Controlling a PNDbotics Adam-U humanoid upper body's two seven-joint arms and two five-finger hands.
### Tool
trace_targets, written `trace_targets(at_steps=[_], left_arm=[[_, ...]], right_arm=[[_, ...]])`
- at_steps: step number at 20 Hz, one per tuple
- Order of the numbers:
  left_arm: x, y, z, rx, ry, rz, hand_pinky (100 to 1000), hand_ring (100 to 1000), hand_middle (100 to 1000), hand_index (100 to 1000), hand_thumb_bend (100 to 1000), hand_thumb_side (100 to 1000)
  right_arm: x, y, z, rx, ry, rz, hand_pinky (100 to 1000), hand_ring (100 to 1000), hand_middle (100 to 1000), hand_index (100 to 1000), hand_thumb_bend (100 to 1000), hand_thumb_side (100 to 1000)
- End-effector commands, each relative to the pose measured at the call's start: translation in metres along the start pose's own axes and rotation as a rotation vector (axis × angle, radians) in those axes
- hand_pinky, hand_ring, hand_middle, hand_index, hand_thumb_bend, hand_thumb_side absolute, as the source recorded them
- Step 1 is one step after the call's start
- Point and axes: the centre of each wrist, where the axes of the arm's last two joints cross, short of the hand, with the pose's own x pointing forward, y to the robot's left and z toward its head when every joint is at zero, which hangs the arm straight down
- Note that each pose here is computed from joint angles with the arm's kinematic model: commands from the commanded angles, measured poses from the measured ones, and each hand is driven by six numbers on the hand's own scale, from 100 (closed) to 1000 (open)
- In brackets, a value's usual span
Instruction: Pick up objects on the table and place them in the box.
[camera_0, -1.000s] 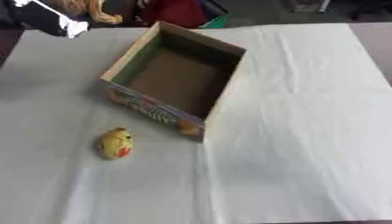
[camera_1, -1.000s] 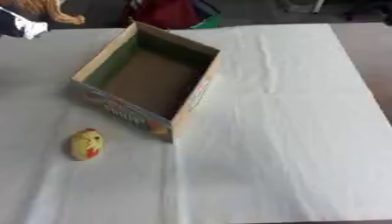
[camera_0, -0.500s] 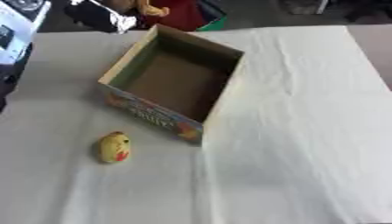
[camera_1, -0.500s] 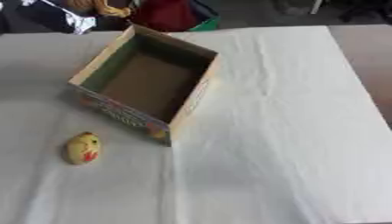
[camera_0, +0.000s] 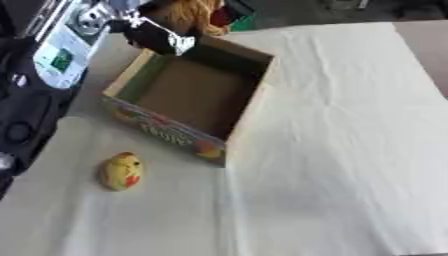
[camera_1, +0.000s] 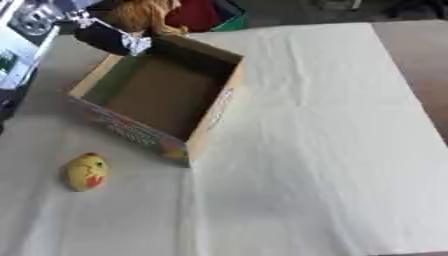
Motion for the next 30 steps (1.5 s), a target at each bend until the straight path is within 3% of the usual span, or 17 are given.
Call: trace_targets(at_steps=[1,3,4,9,13,14,17,19,21,25,27,30], left_arm=[[0.0,0.009,-0.003,0.016,0.002,-0.044,200,255,102,144,100,297],[0.0,0.007,-0.004,0.014,0.003,-0.049,200,255,102,144,100,297],[-0.001,0.005,-0.004,0.01,0.005,-0.05,229,301,154,177,100,293],[-0.008,-0.029,-0.006,-0.108,0.021,-0.01,332,395,260,278,100,278],[-0.011,-0.038,-0.007,-0.145,0.002,-0.02,434,507,426,486,100,250],[-0.012,-0.039,-0.007,-0.155,0.0,-0.029,455,544,457,522,100,259],[-0.011,-0.042,-0.008,-0.176,-0.009,-0.057,503,682,584,686,100,436],[-0.011,-0.043,-0.008,-0.187,-0.012,-0.083,553,754,669,763,192,559],[-0.011,-0.042,-0.007,-0.194,-0.012,-0.117,613,835,763,855,365,696],[-0.01,-0.036,-0.006,-0.19,-0.007,-0.181,680,916,831,903,638,894],[-0.012,-0.033,-0.005,-0.184,0.005,-0.198,685,920,835,907,682,914],[-0.014,-0.029,-0.003,-0.165,0.017,-0.209,684,916,832,903,672,913]], right_arm=[[0.005,-0.002,-0.007,0.013,-0.028,0.001,698,1000,747,873,100,1000],[0.005,-0.002,-0.007,0.013,-0.028,0.001,698,1000,747,873,100,1000],[0.005,-0.002,-0.007,0.013,-0.028,0.001,699,1000,747,874,100,1000],[0.005,-0.002,-0.007,0.008,-0.025,0.001,699,1000,746,875,100,1000],[0.005,-0.002,-0.007,0.004,-0.024,0.006,699,1000,746,875,100,1000],[0.005,-0.002,-0.007,0.004,-0.023,0.007,699,1000,746,875,100,1000],[0.005,-0.002,-0.007,0.005,-0.024,0.006,699,1000,746,875,100,1000],[0.005,-0.002,-0.007,0.005,-0.025,0.005,699,1000,747,875,100,1000],[0.005,-0.002,-0.007,0.005,-0.024,0.006,699,1000,746,875,100,1000],[0.005,-0.002,-0.006,0.007,-0.019,0.006,699,1000,746,875,100,1000],[0.005,-0.002,-0.006,0.008,-0.018,0.006,700,1000,747,875,100,1000],[0.005,-0.002,-0.005,0.006,-0.014,0.007,700,1000,747,876,100,1000]])
